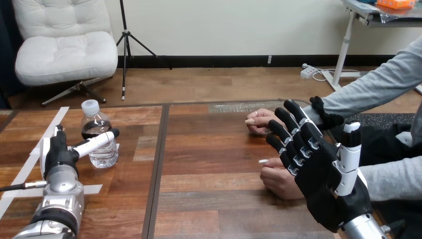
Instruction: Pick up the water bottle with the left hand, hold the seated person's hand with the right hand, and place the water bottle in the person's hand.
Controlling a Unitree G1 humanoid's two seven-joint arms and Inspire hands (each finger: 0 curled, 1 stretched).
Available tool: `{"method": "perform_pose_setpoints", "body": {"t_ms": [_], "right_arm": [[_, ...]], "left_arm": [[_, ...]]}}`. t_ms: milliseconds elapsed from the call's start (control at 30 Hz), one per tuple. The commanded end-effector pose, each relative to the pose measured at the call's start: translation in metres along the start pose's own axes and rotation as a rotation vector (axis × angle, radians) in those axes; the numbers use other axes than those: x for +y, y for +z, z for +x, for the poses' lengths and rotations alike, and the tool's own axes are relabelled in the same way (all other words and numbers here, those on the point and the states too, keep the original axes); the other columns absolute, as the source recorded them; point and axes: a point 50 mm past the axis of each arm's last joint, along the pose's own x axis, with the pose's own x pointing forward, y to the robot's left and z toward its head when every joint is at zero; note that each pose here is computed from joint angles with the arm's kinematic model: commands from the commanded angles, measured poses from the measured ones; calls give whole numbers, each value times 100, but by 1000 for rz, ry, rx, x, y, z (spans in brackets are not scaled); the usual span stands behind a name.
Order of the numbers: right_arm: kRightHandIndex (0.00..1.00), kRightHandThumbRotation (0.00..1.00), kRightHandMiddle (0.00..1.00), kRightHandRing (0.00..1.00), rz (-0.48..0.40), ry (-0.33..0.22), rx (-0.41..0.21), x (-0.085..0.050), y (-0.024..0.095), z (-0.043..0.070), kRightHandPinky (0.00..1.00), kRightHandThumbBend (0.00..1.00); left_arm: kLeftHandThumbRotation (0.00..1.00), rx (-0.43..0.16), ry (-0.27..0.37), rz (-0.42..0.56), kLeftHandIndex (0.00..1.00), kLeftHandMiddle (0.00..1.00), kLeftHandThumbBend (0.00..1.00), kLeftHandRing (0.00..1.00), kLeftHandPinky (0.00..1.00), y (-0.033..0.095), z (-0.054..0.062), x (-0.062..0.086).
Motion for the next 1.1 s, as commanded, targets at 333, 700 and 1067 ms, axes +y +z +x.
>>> {"method": "perform_pose_setpoints", "body": {"t_ms": [333, 700, 1067], "right_arm": [[100, 100, 100, 100, -17, 47, -100, 9, 19, 8, 100, 95], [100, 100, 100, 100, -13, 44, -100, 10, 19, 7, 100, 95], [100, 100, 100, 100, -16, 41, -98, 10, 19, 6, 100, 95]], "left_arm": [[16, -130, 36, 29, 100, 99, 98, 97, 89, 46, 5, 0], [13, -128, 46, 21, 98, 97, 98, 94, 86, 50, 5, 0], [15, -126, 38, 35, 97, 96, 100, 94, 86, 55, 5, -1]]}}
